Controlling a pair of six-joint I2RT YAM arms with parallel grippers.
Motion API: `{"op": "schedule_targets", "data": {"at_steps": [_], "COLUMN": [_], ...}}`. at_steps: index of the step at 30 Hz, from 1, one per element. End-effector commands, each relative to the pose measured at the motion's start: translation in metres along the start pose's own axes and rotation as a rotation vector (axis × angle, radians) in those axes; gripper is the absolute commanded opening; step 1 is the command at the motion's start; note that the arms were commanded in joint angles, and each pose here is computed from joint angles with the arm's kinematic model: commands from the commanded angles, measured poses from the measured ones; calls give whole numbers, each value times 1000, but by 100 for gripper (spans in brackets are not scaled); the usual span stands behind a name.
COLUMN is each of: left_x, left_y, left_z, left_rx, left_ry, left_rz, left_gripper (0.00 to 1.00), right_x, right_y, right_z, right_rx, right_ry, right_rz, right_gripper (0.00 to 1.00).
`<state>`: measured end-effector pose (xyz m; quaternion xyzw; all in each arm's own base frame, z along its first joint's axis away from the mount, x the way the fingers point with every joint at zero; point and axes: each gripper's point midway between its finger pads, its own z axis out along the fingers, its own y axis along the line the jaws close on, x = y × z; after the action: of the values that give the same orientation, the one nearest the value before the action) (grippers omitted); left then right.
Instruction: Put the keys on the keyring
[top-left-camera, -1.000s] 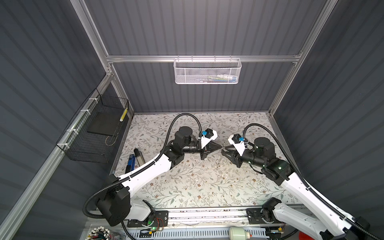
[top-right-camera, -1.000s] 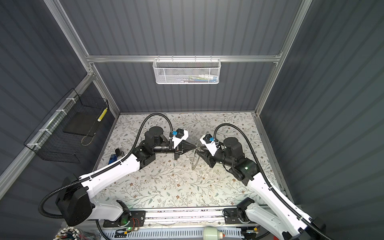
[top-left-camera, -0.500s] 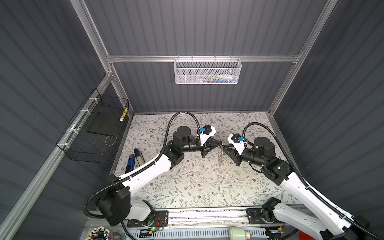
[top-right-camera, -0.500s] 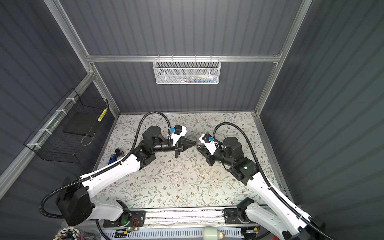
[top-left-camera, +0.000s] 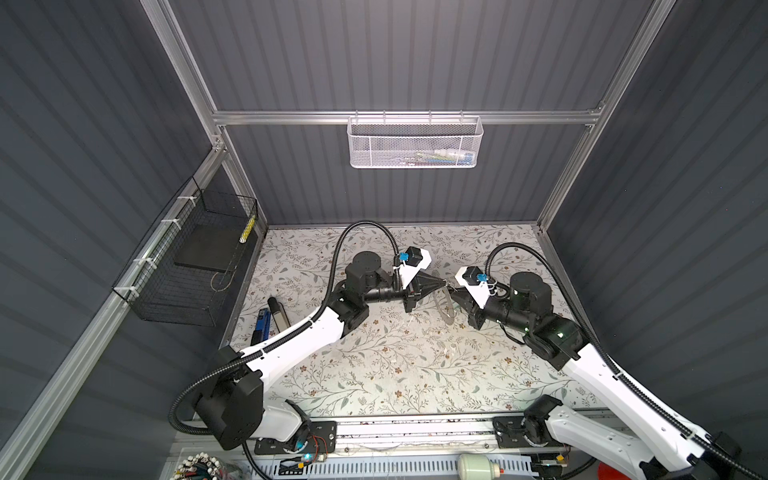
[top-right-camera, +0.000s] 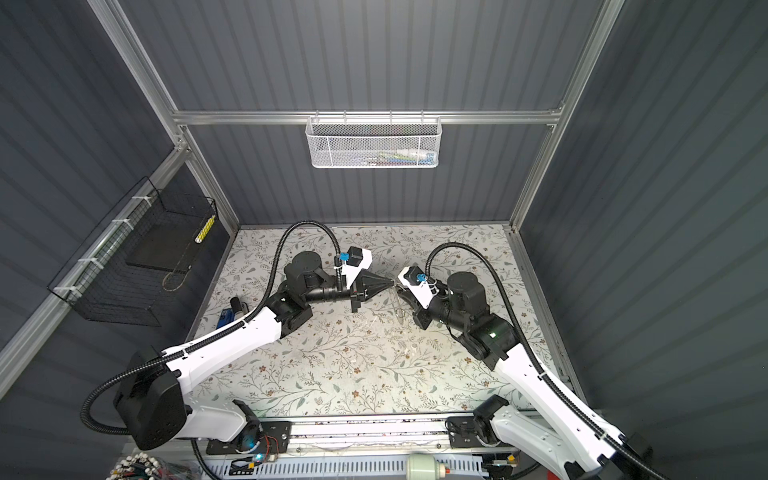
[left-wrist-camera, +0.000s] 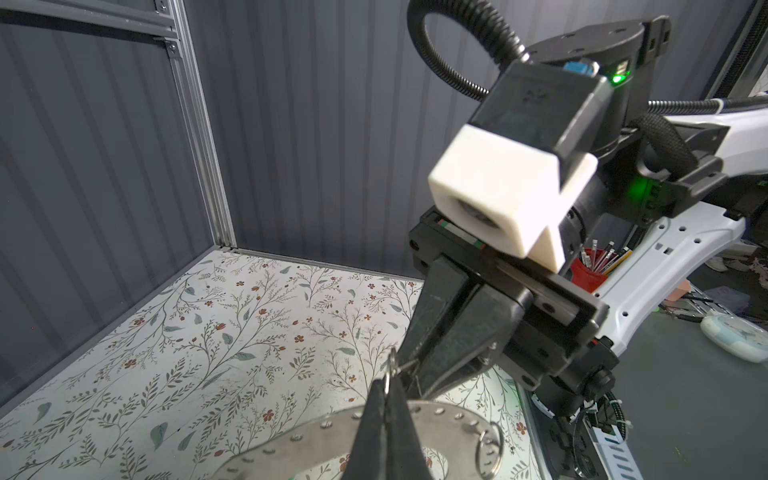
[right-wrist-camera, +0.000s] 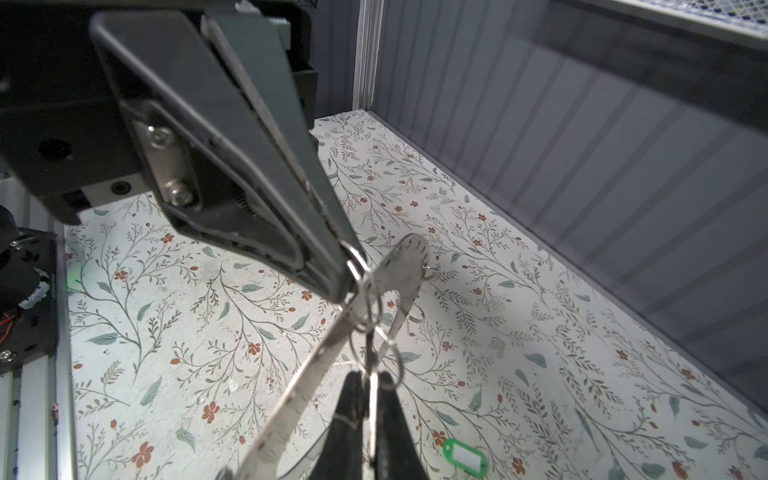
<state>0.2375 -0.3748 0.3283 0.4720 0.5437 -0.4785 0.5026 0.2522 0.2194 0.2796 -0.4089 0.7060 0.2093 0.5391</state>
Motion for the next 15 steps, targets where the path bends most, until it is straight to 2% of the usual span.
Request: {"op": "schedule_targets", "data": {"at_steps": [1,4,11,15], "left_x": [-18,-18,-23,-19], "left_y": [6,12,14,12], "left_z": [-2,-3,-3,-4], "left_rx": [-24,-68,-72,-69], "left_ry": [-55,-74,-137,-143], "left_rz": [33,49,45,52], "left_gripper": [0,0,0,0], "right_x": [-6,-3,-7,-14], "right_y": [-2,-6,-3,11], "right_z": [-3,-2,7,11], "right_rx": [7,28,-16,-110], "right_ry": [4,20,39,20], "right_rz": [-25,-22,-15,-12], "right_gripper": [0,0,0,0]}}
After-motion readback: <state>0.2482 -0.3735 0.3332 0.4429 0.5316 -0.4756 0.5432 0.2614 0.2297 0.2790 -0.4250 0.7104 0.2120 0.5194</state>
